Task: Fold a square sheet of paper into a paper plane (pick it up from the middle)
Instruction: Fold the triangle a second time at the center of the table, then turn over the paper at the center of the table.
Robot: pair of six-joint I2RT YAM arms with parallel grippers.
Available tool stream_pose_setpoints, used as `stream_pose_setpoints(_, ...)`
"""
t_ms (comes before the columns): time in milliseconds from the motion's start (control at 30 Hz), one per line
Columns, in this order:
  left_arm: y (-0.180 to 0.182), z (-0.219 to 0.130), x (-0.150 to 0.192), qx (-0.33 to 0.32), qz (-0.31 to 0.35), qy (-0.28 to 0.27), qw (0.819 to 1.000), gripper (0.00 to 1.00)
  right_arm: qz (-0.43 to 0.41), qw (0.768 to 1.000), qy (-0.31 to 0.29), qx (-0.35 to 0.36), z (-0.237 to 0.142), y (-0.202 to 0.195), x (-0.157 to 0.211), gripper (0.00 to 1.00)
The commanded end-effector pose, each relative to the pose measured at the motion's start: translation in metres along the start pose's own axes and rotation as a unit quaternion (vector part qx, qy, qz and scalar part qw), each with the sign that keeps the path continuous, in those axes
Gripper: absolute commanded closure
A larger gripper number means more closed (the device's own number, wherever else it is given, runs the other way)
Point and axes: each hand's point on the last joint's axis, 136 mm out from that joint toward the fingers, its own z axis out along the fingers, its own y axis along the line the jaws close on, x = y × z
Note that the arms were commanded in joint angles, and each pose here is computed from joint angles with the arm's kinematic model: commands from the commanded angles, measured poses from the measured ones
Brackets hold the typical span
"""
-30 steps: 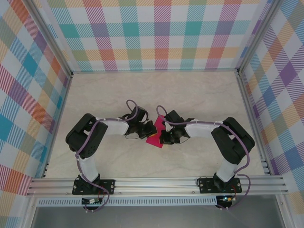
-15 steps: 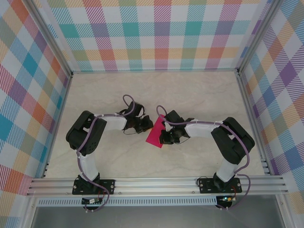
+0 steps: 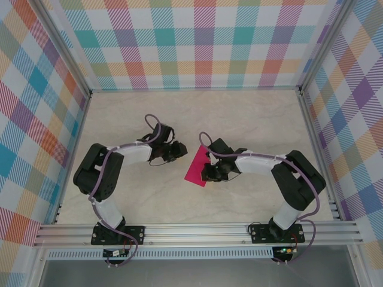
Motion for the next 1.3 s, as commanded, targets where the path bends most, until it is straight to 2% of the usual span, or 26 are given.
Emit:
stream_pose_setpoints(0, -0.007, -0.015, 0.013, 0.014, -0.01, 0.001, 1.0, 0.67, 0.0, 0.998, -0.058, -0.004, -0.027, 0.02, -0.029, 0.77)
stream_pose_setpoints(167, -0.015, -0.019, 0.037, 0.025, -0.016, 0.012, 0.999, 0.58, 0.024, 0.996, -0.07, 0.046, -0.024, -0.002, -0.044, 0.67)
stream_pose_setpoints(333, -0.019, -0.018, 0.051, 0.033, -0.024, 0.022, 0.999, 0.56, 0.037, 0.991, -0.092, 0.089, -0.03, -0.022, -0.055, 0.49)
stream_pose_setpoints(500, -0.026, -0.013, 0.059, 0.043, -0.027, 0.034, 0.998, 0.55, 0.031, 0.994, -0.078, 0.065, -0.024, -0.02, -0.055, 0.46)
stream_pose_setpoints(667, -0.029, -0.007, 0.064, 0.054, -0.033, 0.045, 0.997, 0.55, 0.023, 0.999, -0.04, 0.02, -0.01, -0.01, -0.049, 0.54)
stream_pose_setpoints(933, -0.035, -0.001, 0.069, 0.072, -0.038, 0.059, 0.995, 0.55, 0.043, 0.997, -0.048, -0.035, -0.007, -0.008, -0.052, 0.7)
stream_pose_setpoints(1100, -0.038, 0.002, 0.072, 0.087, -0.038, 0.068, 0.993, 0.56, 0.065, 0.996, -0.053, -0.035, -0.008, -0.018, -0.053, 0.87)
stream_pose_setpoints(1267, -0.038, 0.005, 0.076, 0.099, -0.037, 0.073, 0.992, 0.56, 0.084, 0.994, -0.062, -0.041, -0.01, -0.029, -0.051, 0.89)
